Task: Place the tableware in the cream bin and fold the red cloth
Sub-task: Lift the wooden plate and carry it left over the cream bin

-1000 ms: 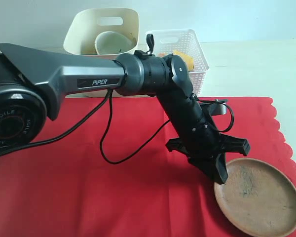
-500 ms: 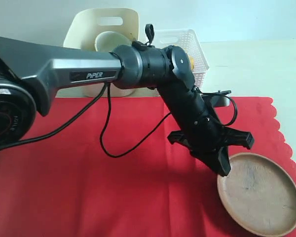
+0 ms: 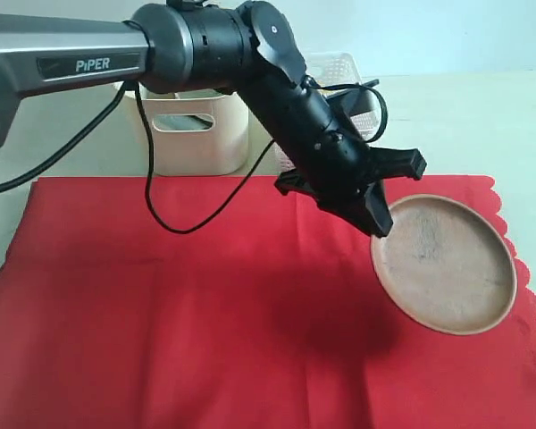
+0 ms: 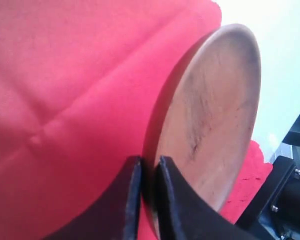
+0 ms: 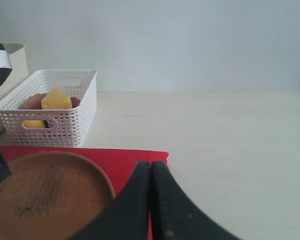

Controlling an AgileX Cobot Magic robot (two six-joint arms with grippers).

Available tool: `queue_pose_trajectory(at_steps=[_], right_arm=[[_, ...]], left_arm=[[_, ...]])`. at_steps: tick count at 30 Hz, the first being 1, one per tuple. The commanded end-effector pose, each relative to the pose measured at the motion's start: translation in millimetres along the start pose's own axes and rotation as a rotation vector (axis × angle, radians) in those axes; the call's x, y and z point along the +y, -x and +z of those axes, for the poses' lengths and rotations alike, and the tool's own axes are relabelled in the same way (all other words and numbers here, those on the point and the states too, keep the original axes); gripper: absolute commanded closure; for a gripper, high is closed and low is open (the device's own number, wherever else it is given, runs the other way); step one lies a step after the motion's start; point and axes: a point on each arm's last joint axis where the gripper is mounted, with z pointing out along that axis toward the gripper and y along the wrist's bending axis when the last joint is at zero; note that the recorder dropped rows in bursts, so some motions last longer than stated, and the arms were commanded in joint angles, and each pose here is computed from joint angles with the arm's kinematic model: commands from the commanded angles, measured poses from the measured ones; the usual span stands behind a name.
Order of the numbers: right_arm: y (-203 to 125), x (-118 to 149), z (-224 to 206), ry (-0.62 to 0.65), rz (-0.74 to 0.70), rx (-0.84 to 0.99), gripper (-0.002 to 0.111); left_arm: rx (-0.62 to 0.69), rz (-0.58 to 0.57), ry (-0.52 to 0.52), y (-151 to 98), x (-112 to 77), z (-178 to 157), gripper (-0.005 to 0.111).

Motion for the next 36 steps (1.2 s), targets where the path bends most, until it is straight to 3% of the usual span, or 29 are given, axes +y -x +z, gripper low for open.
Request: queue_pose_trajectory(at_steps=[1, 23, 31, 36], right_arm=[[0, 0, 0, -0.003, 0.001, -0.014, 0.108], [0, 0, 0, -0.003, 0.001, -0.014, 0.108], [0, 0, 0, -0.003, 0.001, -0.014, 0.108], [0, 0, 0, -0.003, 0.001, -0.014, 0.108]], left_arm=[[-0.047, 0.005, -0.017, 4, -5.6, -22, 0.107], [-0.226, 0.062, -0.015, 8, -17.3, -109, 0.107], [-0.323, 0.079, 0.004, 6, -11.6, -158, 0.107], [-0.415, 0.059, 0.035, 2, 4.2, -203, 0.107]])
